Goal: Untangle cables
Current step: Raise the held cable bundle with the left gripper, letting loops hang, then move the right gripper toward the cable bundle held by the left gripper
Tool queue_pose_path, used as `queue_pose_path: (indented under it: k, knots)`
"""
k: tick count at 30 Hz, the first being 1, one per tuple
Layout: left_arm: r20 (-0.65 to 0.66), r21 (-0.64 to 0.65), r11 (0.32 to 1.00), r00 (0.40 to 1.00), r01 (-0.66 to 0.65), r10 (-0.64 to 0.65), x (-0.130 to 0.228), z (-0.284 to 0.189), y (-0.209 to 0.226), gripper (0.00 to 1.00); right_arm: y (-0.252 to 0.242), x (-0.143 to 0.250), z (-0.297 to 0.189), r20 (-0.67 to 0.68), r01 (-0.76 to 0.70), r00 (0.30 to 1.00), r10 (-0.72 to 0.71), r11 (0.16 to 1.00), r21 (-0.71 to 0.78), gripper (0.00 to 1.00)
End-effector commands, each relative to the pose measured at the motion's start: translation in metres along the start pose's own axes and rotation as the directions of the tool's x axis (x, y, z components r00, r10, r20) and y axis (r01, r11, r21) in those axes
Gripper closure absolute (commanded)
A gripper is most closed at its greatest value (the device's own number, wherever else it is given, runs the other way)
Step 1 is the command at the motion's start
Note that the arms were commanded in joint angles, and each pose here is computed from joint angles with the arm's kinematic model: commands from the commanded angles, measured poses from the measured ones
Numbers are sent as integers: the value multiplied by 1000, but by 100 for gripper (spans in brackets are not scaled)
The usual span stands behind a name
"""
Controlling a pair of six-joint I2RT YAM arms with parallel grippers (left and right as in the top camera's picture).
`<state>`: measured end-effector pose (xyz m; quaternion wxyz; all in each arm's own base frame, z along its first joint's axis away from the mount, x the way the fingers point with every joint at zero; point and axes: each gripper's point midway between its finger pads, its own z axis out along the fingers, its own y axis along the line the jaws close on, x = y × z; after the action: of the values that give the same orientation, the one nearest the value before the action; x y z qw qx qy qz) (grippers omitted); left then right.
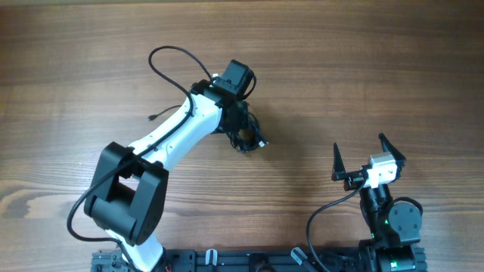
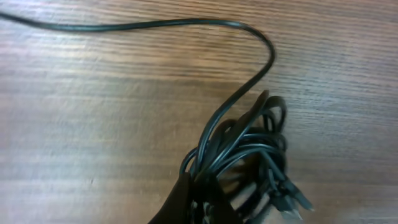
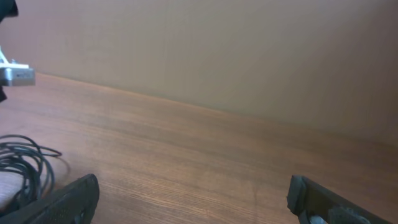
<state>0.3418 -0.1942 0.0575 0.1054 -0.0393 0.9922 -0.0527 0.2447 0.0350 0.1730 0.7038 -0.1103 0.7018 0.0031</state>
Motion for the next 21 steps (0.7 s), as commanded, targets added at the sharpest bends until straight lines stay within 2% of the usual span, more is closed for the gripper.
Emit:
queue_pose_path:
  k: [1,6,11,14,16,18,20,21]
  knots:
    - [104,101,979,977,176,-187,-28,-57,-14,96,2,0,0,3,5,1000,-5,1000,-11,0]
    - [92,134,875,873,466,-479,-24,-85,-3,96,2,0,0,3,6,1000,-6,1000,-11,0]
    - [81,95,843,840,530,-537,-17,-93,15,96,2,0,0,3,5,1000,-5,1000,-11,0]
    - [89,6,824,820,567,-565,-12,-91,43,96,3,-1,0,5,-7,1000,8,1000,-17,0]
    - [91,-2,811,808,585,-583,-14,-91,51,96,9,-3,0,7,-139,990,139,989,-53,0]
    - [94,1,778,775,628,-625,-16,-91,55,96,14,-4,-1,-7,-338,941,338,937,-86,0]
    - [90,6,737,734,676,-673,-16,-91,55,96,17,-5,-1,-34,-552,833,552,828,-97,0]
    - [86,9,717,714,697,-695,-16,-90,54,96,17,-5,-1,-48,-671,741,670,736,-92,1]
